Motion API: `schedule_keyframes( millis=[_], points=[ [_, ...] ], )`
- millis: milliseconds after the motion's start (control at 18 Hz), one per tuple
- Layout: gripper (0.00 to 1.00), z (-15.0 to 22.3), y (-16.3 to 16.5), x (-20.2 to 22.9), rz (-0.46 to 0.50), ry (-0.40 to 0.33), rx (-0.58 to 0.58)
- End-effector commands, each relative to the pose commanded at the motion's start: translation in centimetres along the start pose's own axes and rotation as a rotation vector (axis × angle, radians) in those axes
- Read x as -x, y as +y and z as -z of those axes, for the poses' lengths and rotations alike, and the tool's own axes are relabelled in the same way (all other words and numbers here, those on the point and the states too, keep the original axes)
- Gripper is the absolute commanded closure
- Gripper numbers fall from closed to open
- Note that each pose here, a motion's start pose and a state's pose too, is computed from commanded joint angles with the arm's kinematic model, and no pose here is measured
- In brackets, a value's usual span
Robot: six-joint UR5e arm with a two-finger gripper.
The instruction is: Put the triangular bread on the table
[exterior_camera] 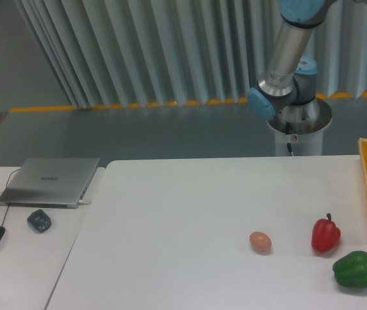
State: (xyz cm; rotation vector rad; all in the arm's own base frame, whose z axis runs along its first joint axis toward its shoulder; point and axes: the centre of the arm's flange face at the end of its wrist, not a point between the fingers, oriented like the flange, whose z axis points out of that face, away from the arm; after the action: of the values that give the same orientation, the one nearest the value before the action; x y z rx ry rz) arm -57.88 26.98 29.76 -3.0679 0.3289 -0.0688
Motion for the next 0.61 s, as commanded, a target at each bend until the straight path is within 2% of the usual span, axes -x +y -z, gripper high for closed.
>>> schedule_keyframes(
  millis=[278,333,500,556,611],
  points=[
    [0.00,-0.36,-0.07,0.23,-0.001,0.005,0.000],
    [0.03,-0.37,-0.23,0.11,-0.004,0.006,0.003],
    [0.25,-0.63,-0.33,-0.12,-0.010,0.013,0.002],
    [0.40,-0.45,-0.31,-0.16,-0.006,0.010,0.005],
    [0.43,-0.28,-0.32,-0.15,-0.006,0.007,0.005]
  ],
)
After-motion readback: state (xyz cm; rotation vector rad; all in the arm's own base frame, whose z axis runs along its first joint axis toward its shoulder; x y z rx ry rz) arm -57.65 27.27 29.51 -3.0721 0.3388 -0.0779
